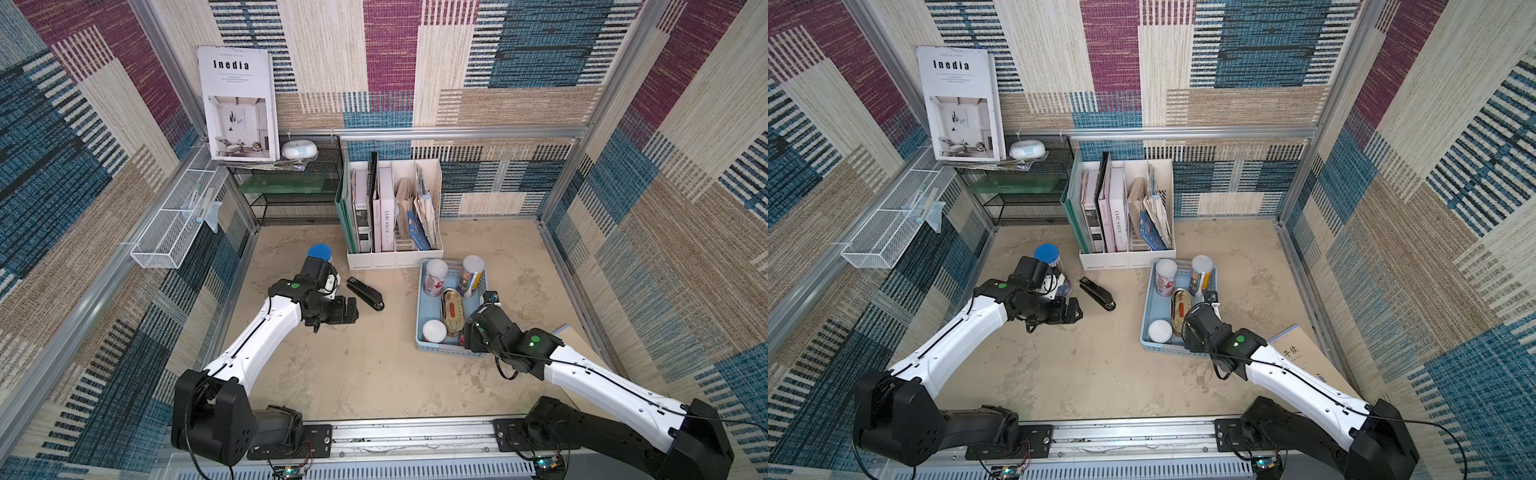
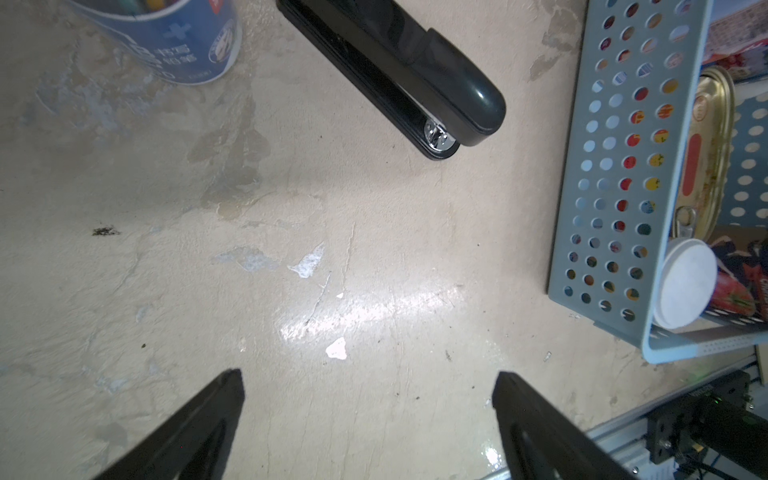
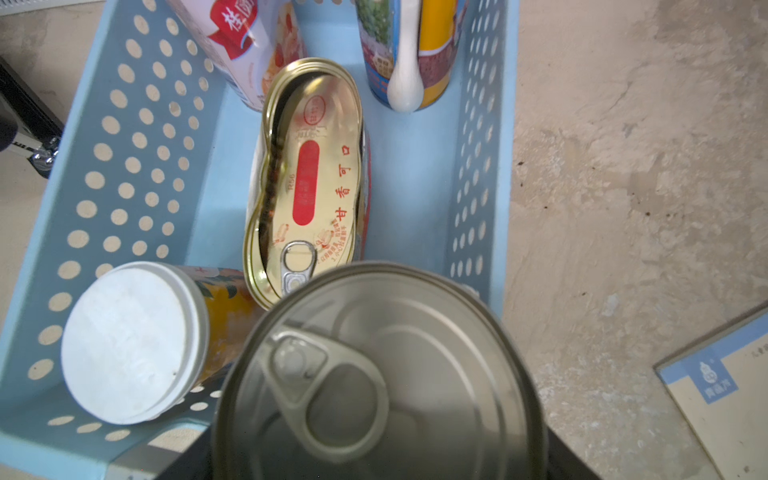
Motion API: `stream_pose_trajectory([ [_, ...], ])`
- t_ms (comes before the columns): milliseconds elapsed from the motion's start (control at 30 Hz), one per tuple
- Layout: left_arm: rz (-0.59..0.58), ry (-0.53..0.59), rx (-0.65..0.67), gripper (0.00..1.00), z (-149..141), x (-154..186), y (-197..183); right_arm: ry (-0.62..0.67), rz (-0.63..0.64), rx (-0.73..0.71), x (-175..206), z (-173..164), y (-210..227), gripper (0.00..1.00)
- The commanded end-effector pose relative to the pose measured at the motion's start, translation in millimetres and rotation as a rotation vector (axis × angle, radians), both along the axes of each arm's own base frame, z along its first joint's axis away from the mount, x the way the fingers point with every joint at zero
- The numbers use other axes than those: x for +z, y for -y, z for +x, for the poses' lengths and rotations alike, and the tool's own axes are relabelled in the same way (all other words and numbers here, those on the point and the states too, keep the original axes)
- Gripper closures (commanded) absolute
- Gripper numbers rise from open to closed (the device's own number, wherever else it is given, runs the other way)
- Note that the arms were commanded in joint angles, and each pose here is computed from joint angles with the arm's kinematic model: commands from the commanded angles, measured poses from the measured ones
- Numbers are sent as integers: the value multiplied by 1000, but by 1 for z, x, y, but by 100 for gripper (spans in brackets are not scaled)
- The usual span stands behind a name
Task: Put the canned food in the basket
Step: Place the canned food in the basket.
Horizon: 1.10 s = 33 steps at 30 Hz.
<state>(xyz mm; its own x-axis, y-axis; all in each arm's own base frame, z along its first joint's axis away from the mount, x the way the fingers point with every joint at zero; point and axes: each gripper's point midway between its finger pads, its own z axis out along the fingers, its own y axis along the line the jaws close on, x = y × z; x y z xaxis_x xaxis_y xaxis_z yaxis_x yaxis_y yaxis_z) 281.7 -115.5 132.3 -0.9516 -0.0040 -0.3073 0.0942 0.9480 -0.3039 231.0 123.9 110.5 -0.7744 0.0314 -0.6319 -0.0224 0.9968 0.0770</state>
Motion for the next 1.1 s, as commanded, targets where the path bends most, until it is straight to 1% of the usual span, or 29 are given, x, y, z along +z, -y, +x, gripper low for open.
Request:
stream_pose_trajectory([
  [0,-14,-2,-10,1,0,0,3,69,-38,-32,7,12,7,64],
  [200,-15,-4,-13,1,0,0,3,3,-54,-13,-12,7,3,61],
  [433,-17,-5,-15,1,-1,-1,3,-21,-50,-18,-17,2,5,51],
  [500,-18,-6,-16,1,-2,-1,3,-25,-36,-20,-16,1,4,45],
  [567,-19,-3,-16,1,-2,0,3,-32,-24,-14,-16,-1,2,38],
  [600,-19,-4,-16,1,-2,0,3,-34,-22,-14,-16,-1,2,35],
  [667,-21,-7,-17,1,-2,-1,4,-39,-14,-7,-17,-2,0,27],
  [800,-23,-11,-17,1,-2,-1,4,-42,-12,-12,-15,-2,0,15],
  [933,-24,-11,-18,1,-3,-1,5,-38,-8,3,-10,-2,-2,8],
  [1067,-24,-8,-19,1,-3,-1,5,-20,10,10,0,0,-4,6],
])
